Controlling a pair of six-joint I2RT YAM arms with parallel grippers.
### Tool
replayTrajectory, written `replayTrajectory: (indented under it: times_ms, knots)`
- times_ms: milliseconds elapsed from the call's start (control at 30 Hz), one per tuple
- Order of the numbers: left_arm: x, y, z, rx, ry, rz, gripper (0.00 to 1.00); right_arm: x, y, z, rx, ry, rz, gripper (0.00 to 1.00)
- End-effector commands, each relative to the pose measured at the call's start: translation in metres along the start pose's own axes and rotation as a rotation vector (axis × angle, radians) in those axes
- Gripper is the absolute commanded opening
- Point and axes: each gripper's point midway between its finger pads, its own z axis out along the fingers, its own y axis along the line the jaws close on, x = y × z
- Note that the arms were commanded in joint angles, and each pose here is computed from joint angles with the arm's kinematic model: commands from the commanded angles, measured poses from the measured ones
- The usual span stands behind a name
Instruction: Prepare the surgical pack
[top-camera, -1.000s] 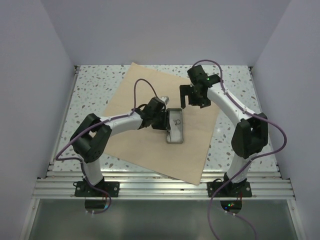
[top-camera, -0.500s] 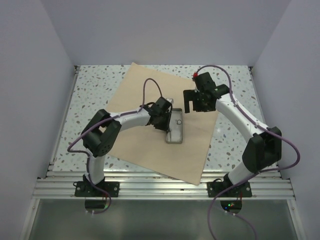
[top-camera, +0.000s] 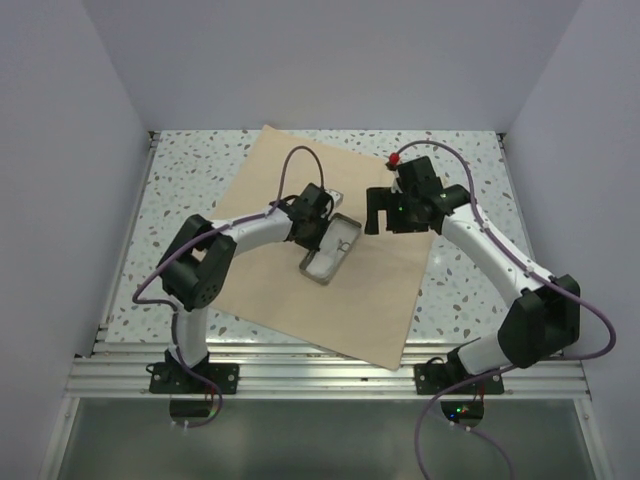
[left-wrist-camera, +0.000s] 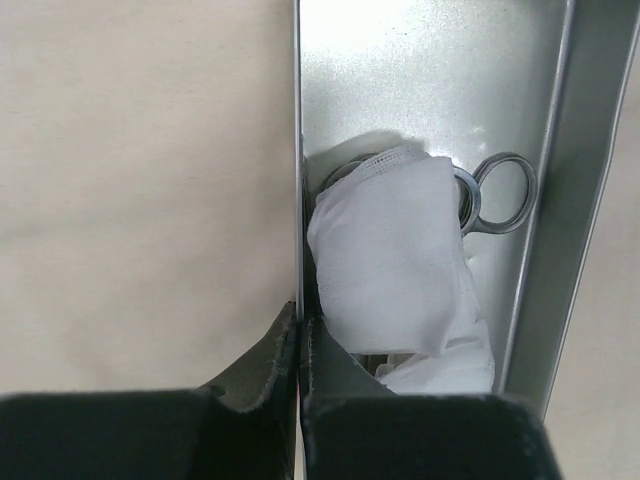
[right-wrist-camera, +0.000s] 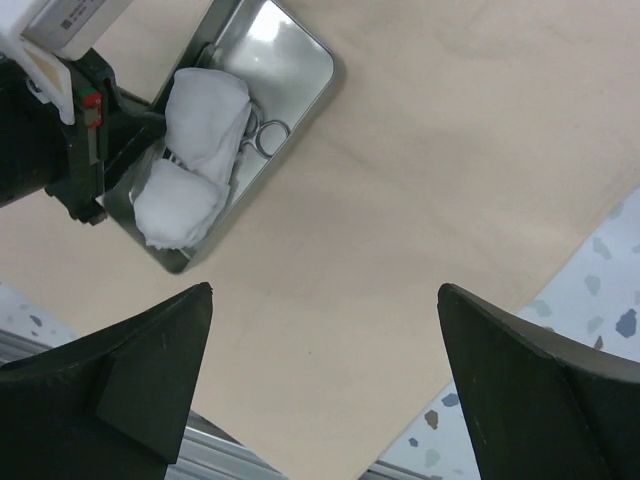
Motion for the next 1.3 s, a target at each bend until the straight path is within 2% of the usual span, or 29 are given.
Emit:
replayTrajectory:
  times_ms: [0, 167, 267, 367, 467, 633, 833, 1267]
  knots:
    - [-0.029, 0.027, -0.026, -0.075, -0.107, 0.222, 0.0, -0.006, 0.025, -0.006, -0.138, -0.059, 0.034, 0.99]
    - [-0.037, 0.043, -0.024, -0.129, -0.104, 0.458, 0.0, 0.005, 0.034, -0.006, -0.211, -0.044, 0.047, 0.99]
    - [-0.041, 0.039, -0.023, -0.083, -0.111, 0.635, 0.0, 0.008, 0.036, -0.009, -0.234, -0.07, 0.04, 0.99]
    - [-0.051, 0.032, -0.028, -0.027, -0.175, 0.729, 0.0, 0.01, 0.041, -0.011, -0.265, -0.068, 0.036, 0.99]
    - [-0.067, 0.025, -0.036, 0.053, -0.229, 0.759, 0.0, 0.012, 0.046, -0.009, -0.298, -0.067, 0.036, 0.99]
    - [-0.061, 0.021, -0.015, 0.117, -0.118, 0.7, 0.0, 0.014, 0.04, -0.002, -0.264, -0.048, 0.023, 0.99]
    - [-0.04, 0.012, -0.002, 0.2, -0.077, 0.651, 0.0, 0.011, 0.044, -0.006, -0.284, -0.06, 0.02, 0.99]
    - [-0.031, 0.015, 0.011, 0.2, -0.039, 0.626, 0.0, 0.018, 0.035, 0.007, -0.236, -0.044, 0.045, 0.99]
